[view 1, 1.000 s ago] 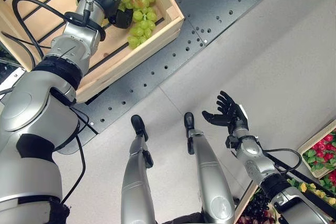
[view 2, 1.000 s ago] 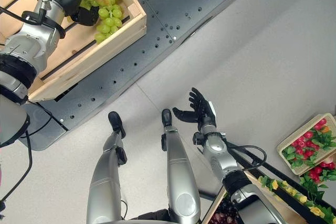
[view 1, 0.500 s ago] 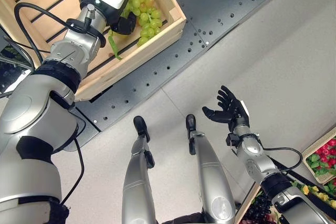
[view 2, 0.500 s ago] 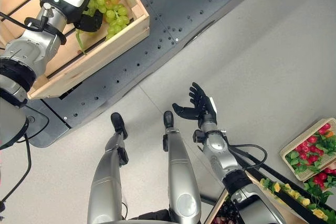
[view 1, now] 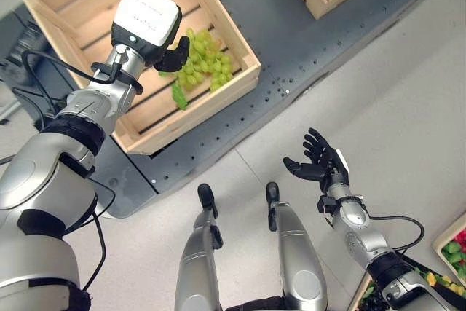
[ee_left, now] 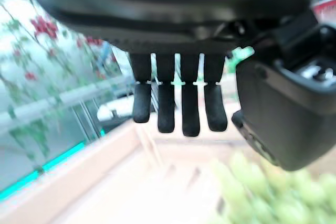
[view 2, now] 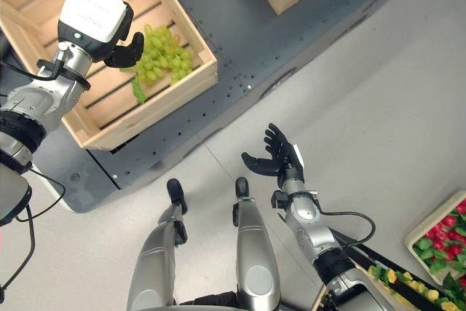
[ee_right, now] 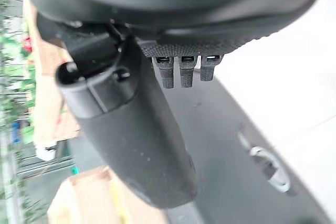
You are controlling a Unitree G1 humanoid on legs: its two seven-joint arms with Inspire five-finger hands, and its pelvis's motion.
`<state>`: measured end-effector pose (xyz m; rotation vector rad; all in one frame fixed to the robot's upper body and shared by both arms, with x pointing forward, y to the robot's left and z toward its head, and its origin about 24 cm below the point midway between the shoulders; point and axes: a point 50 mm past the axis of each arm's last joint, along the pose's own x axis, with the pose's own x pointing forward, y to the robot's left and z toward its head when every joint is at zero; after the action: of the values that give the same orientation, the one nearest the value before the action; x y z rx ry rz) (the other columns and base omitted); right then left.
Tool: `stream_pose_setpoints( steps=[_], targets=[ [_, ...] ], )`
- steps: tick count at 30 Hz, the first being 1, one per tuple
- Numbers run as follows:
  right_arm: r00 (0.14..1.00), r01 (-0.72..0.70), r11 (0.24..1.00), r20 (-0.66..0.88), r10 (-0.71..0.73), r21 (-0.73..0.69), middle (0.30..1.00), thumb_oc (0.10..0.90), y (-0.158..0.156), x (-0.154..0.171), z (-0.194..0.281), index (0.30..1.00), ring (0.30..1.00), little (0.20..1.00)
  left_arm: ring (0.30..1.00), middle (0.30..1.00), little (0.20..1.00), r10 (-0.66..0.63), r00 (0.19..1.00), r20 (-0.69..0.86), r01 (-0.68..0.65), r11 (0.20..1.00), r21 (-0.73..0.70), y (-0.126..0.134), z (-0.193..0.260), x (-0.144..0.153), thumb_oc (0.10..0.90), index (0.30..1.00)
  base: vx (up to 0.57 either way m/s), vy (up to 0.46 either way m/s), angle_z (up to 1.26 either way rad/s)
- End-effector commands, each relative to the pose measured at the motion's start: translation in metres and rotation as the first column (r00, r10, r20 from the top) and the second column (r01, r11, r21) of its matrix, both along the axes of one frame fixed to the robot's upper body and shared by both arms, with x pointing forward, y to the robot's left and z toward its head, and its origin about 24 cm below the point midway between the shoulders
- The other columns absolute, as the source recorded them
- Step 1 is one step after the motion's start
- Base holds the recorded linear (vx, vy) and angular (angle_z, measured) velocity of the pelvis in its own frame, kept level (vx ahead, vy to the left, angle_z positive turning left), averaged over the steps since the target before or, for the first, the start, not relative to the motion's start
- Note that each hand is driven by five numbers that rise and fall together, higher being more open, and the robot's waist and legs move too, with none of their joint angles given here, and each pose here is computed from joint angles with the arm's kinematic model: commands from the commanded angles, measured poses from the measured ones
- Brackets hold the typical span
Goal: Pick up the fruits from the basket on one side to the basket on the other side
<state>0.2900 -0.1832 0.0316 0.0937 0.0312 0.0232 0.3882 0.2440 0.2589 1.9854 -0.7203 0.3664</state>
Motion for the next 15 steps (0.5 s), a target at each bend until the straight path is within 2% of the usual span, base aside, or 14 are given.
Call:
stream_pose_setpoints(
  steps=[1,10,15],
  targets=[
    [0.968,-0.007,0.997,0.251,-0.013,0.075,0.9,0.8,-0.016,0.005,0.051,0.9,0.9,0.9,0.3,0.3,0.3,-0.001,0.976,0.218,0.008,0.999,-0.034,0.022,0.041,-0.02,0.4,0.3,0.12,0.04,0.06],
    [0.962,-0.113,0.994,0.253,0.105,0.014,0.9,0.8,-0.016,-0.009,0.05,0.9,0.9,0.9,0.3,0.3,0.3,-0.018,0.987,0.163,0.026,0.998,-0.049,0.04,0.005,-0.041,0.4,0.3,0.12,0.059,0.02],
    [0.964,-0.154,0.988,0.218,0.151,-0.005,0.9,0.8,-0.012,-0.015,0.043,0.9,0.9,0.9,0.3,0.3,0.3,-0.03,0.997,0.066,0.034,0.998,-0.061,0.044,-0.021,-0.048,0.4,0.3,0.18,0.014,0.06]
  ],
)
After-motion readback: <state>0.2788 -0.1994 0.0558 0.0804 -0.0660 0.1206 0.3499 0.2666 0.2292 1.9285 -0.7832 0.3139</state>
